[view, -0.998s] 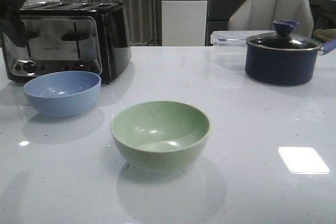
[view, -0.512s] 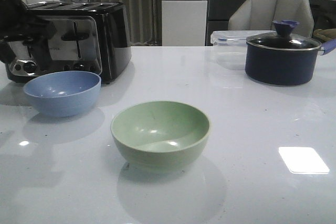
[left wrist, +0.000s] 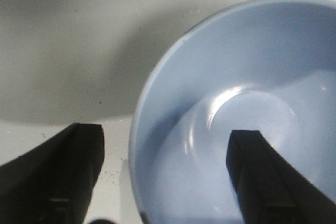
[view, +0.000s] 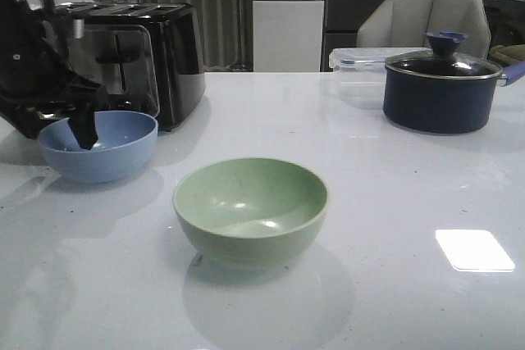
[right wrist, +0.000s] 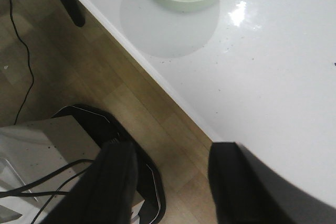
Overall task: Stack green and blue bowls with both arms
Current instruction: 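Lower the left gripper into the light blue bowl near the toaster, then grip the blue bowl rim with the left gripper and lift it, then move the blue bowl over the green bowl and lower it inside, then open the left gripper and raise it out of the blue bowl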
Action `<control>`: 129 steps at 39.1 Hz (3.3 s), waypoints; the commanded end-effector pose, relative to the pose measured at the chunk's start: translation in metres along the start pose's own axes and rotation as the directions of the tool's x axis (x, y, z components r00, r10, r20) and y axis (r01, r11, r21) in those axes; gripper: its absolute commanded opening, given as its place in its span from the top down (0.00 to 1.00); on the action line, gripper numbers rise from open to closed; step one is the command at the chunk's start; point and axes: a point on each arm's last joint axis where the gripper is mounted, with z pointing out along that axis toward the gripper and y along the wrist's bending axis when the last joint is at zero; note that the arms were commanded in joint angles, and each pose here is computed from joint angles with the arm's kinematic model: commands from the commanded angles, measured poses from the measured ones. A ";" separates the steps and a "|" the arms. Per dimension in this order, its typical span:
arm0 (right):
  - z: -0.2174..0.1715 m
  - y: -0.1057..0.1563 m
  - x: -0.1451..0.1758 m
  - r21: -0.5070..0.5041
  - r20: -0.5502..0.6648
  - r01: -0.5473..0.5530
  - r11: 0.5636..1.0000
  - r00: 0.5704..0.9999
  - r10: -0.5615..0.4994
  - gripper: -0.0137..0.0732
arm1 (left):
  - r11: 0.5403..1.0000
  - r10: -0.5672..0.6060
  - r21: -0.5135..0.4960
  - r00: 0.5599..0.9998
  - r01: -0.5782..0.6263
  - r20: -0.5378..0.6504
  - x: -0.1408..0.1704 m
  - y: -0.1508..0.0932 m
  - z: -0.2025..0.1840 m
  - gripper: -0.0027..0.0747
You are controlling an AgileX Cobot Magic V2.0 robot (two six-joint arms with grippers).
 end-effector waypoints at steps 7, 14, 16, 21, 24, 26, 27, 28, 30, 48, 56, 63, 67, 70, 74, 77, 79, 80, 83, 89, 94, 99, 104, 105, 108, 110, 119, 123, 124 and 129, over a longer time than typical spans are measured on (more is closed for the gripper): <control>-0.007 0.000 -0.009 0.008 0.077 0.008 1.000 0.997 -0.008 0.35 | 1.000 -0.001 -0.009 0.994 0.002 0.112 -0.017 0.003 -0.025 0.61; -0.007 0.000 -0.009 0.008 0.077 0.008 1.000 0.997 -0.008 0.35 | 1.000 -0.001 -0.008 0.995 0.002 0.099 -0.015 0.003 -0.025 0.81; -0.007 0.000 -0.009 0.008 0.077 0.008 1.000 0.997 -0.008 0.35 | 1.000 -0.002 -0.008 0.996 0.002 0.088 -0.014 0.003 -0.026 0.85; -0.007 0.000 -0.009 0.008 0.077 0.008 1.000 0.997 -0.008 0.35 | 1.000 -0.002 -0.009 0.996 0.003 0.087 -0.014 0.004 -0.037 0.84; -0.007 0.000 -0.009 0.008 0.077 0.008 1.000 0.997 -0.008 0.35 | 1.000 0.001 -0.013 0.994 0.001 0.108 -0.016 0.004 -0.053 0.84; -0.007 0.000 -0.009 0.008 0.077 0.008 1.000 0.997 -0.008 0.35 | 1.000 0.000 -0.015 0.990 0.002 0.141 -0.017 0.005 -0.071 0.84; -0.007 0.000 -0.009 0.008 0.077 0.008 1.000 0.997 -0.008 0.35 | 1.000 0.000 -0.016 0.988 0.003 0.153 -0.018 0.005 -0.078 0.84; -0.007 0.000 -0.009 0.008 0.077 0.008 1.000 0.997 -0.008 0.35 | 1.000 -0.001 -0.017 0.985 0.004 0.171 -0.018 0.005 -0.088 0.84; -0.007 0.000 -0.009 0.008 0.077 0.008 1.000 0.997 -0.008 0.35 | 1.000 -0.004 -0.016 0.981 0.007 0.192 -0.017 0.005 -0.103 0.84; -0.007 0.000 -0.009 0.008 0.077 0.008 1.000 0.997 -0.008 0.35 | 0.945 0.083 0.277 0.946 -0.175 0.314 0.003 -0.032 -0.205 0.84; -0.007 0.000 -0.009 0.008 0.077 0.008 1.000 0.997 -0.008 0.35 | 0.908 0.165 0.330 0.944 -0.258 0.286 0.009 -0.065 -0.204 0.84; -0.007 0.000 -0.009 0.008 0.077 0.008 1.000 0.997 -0.008 0.35 | 0.867 0.241 0.365 0.926 -0.340 0.291 0.012 -0.099 -0.201 0.84; -0.007 0.000 -0.009 0.008 0.077 0.008 1.000 0.997 -0.008 0.35 | 0.846 0.274 0.386 0.921 -0.368 0.276 0.014 -0.116 -0.192 0.84; -0.007 0.000 -0.009 0.008 0.077 0.008 1.000 0.997 -0.008 0.35 | 0.832 0.296 0.404 0.920 -0.380 0.257 0.015 -0.127 -0.184 0.84; -0.007 0.000 -0.009 0.008 0.077 0.008 1.000 0.997 -0.008 0.35 | 0.821 0.318 0.421 0.921 -0.386 0.223 0.016 -0.137 -0.169 0.84; -0.007 0.000 -0.009 0.008 0.077 0.008 1.000 0.997 -0.008 0.35 | 0.816 0.330 0.431 0.922 -0.386 0.202 0.016 -0.144 -0.158 0.84; -0.007 0.000 -0.009 0.008 0.077 0.008 1.000 0.997 -0.008 0.35 | 0.815 0.336 0.435 0.923 -0.384 0.186 0.016 -0.147 -0.151 0.84; -0.007 0.000 -0.009 0.008 0.077 0.008 1.000 0.997 -0.008 0.35 | 0.814 0.339 0.437 0.924 -0.382 0.176 0.016 -0.148 -0.147 0.84; -0.007 0.000 -0.009 0.008 0.077 0.008 1.000 0.997 -0.008 0.35 | 0.812 0.323 0.460 0.933 -0.360 0.158 0.016 -0.151 -0.138 0.84; -0.007 0.000 -0.009 0.008 0.077 0.008 1.000 0.997 -0.008 0.35 | 0.816 0.310 0.470 0.940 -0.338 0.139 0.013 -0.155 -0.122 0.84; -0.007 0.000 -0.009 0.008 0.077 0.008 1.000 0.997 -0.008 0.35 | 0.819 0.310 0.471 0.943 -0.328 0.118 0.013 -0.157 -0.110 0.84; -0.007 0.000 -0.009 0.008 0.077 0.008 1.000 0.997 -0.008 0.35 | 0.823 0.312 0.467 0.944 -0.323 0.102 0.013 -0.158 -0.098 0.84; -0.007 0.000 -0.009 0.008 0.077 0.008 1.000 0.997 -0.008 0.35 | 0.831 0.314 0.451 0.944 -0.325 0.102 0.012 -0.159 -0.088 0.84; -0.007 0.000 -0.009 0.008 0.077 0.008 1.000 0.997 -0.008 0.35 | 0.832 0.314 0.449 0.944 -0.325 0.101 0.012 -0.159 -0.086 0.84; -0.007 0.000 -0.009 0.008 0.077 0.008 1.000 0.997 -0.008 0.35 | 0.833 0.317 0.448 0.944 -0.324 0.093 0.012 -0.159 -0.082 0.83; -0.007 0.000 -0.009 0.008 0.077 0.008 1.000 0.997 -0.008 0.35 | 0.833 0.322 0.447 0.943 -0.325 0.085 0.013 -0.159 -0.080 0.83; -0.007 0.000 -0.009 0.008 0.077 0.008 1.000 0.997 -0.008 0.35 | 0.835 0.338 0.435 0.938 -0.337 0.077 0.014 -0.158 -0.077 0.47; -0.007 0.000 -0.009 0.008 0.077 0.008 1.000 0.997 -0.008 0.35 | 0.834 0.340 0.437 0.938 -0.337 0.073 0.014 -0.158 -0.077 0.31; -0.007 0.000 -0.009 0.008 0.077 0.008 1.000 0.997 -0.008 0.35 | 0.834 0.340 0.437 0.938 -0.337 0.073 0.014 -0.158 -0.077 0.29; -0.007 0.000 -0.009 0.008 0.077 0.008 1.000 0.997 -0.008 0.35 | 0.833 0.343 0.439 0.937 -0.336 0.066 0.015 -0.158 -0.077 0.28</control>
